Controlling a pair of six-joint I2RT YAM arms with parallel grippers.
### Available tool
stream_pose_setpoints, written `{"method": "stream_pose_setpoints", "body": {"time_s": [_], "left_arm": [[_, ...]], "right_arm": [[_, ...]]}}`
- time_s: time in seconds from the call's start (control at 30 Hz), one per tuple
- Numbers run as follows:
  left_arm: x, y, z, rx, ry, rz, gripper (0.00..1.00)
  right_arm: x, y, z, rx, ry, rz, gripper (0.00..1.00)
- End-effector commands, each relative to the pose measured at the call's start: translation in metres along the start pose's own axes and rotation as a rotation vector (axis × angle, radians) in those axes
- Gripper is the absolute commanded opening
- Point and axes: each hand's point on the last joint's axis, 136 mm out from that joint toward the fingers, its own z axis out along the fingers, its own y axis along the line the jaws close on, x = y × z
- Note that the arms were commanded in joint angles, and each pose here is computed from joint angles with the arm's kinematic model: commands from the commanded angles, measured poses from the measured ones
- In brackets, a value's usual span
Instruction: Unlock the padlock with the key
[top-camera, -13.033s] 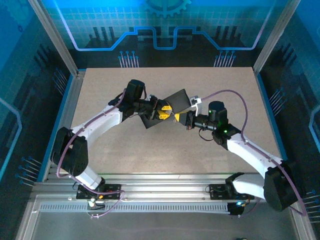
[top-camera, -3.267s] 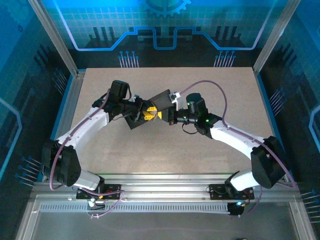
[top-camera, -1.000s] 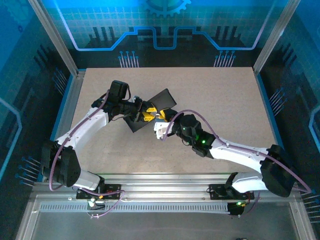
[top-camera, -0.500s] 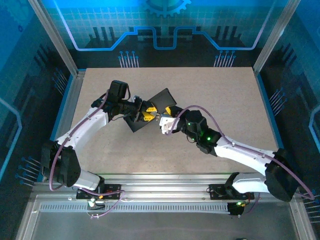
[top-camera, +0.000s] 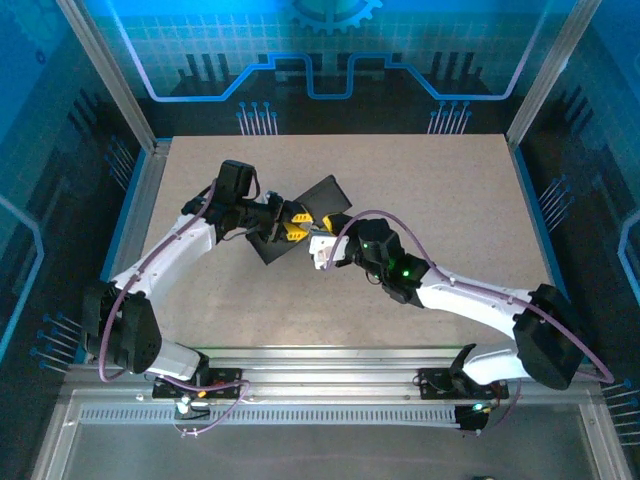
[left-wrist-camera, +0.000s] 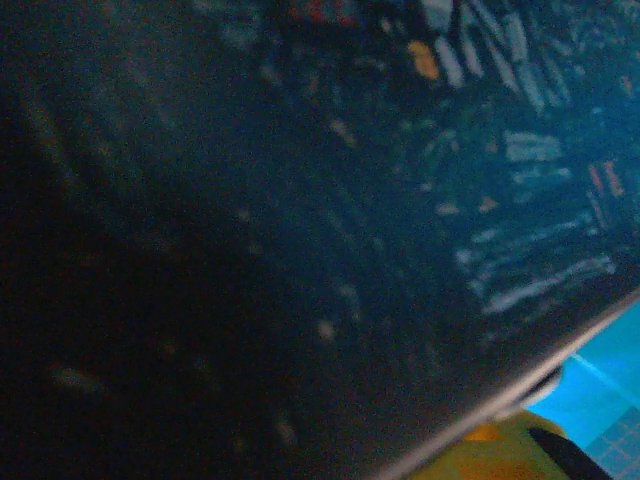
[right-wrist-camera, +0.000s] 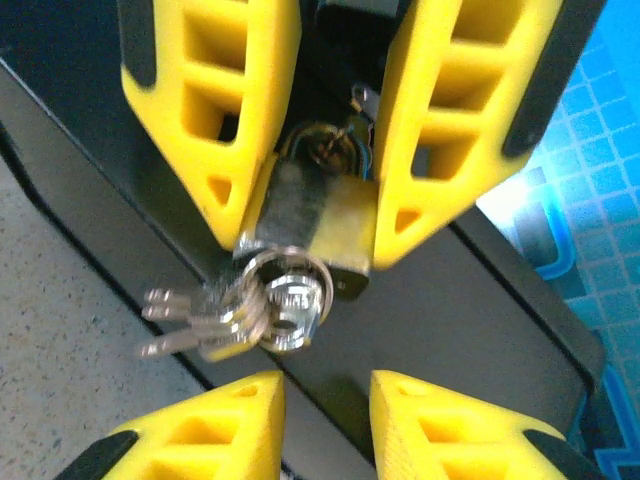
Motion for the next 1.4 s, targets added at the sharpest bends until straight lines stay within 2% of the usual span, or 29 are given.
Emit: {"method": "stream_pose_setpoints", "body": {"time_s": [0.0,0.37,0.73,1.17,1.37], "left_arm": [[0.021,-0.040,-0.015,0.111,0.048,0.132,0.00],[0.019,-0.039,-0.013,0.109,0.049,0.124,0.00],[0.022,-0.040,-0.015,0.112,0.048,0.127,0.00],[0.023,-0.038,-0.013,0.105,0.050,0.124,0.00],[0.023,-0.037,-0.010,0.101,0.053,0.123,0.00]], "right_arm": [[-0.021,-0.012,0.002,0.032,-0.048,-0.010,0.29],[-0.042,-0.008,0.001,0.027,-0.093,-0.036,0.29],[-0.038,-0.007,0.002,0.018,-0.086,-0.039,0.23],[-0.049,-0.011,0.001,0.023,-0.129,0.041,0.29],[-0.055,-0.029,-0.002,0.077,-0.148,0.170,0.30]]}}
